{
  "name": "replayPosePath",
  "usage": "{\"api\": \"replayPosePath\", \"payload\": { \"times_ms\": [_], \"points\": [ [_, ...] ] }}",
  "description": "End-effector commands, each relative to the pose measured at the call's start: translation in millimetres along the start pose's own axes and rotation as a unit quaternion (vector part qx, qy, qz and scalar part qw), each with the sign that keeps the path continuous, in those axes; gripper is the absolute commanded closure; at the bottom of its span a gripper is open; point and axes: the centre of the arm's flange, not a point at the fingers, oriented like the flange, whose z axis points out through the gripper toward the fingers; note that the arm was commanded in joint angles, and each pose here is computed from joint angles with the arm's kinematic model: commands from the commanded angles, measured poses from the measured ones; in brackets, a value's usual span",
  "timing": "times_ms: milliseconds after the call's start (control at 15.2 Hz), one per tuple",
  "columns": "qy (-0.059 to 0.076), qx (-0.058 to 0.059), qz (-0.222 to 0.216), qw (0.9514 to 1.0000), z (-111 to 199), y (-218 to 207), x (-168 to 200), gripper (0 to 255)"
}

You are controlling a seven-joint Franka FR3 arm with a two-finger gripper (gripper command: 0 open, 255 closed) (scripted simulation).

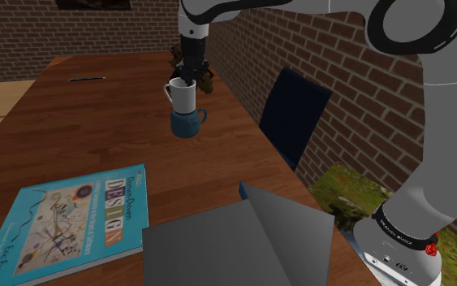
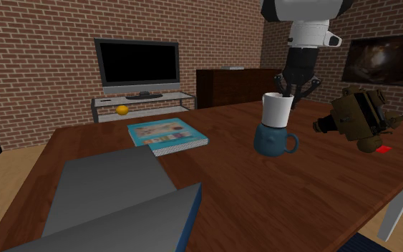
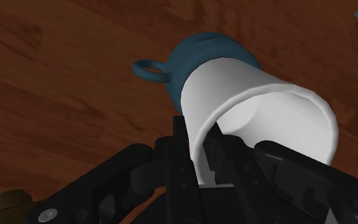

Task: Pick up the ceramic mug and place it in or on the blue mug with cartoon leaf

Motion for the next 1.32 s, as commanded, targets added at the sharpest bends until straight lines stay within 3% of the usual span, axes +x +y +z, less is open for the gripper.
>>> {"api": "replayPosePath", "payload": {
  "times_ms": [0, 66, 132, 462, 726, 1254],
  "points": [
    [0.000, 0.000, 0.000, 1.0000, 0.6, -0.1, 0.0, 255],
    [0.000, 0.000, 0.000, 1.0000, 0.6, -0.1, 0.0, 255],
    [0.000, 0.000, 0.000, 1.0000, 0.5, -0.1, 0.0, 0],
    [0.000, 0.000, 0.000, 1.0000, 0.6, -0.1, 0.0, 0],
    [0.000, 0.000, 0.000, 1.0000, -49.4, -0.1, 0.1, 0],
    [0.000, 0.000, 0.000, 1.0000, -49.4, -0.1, 0.1, 0]
  ]
}}
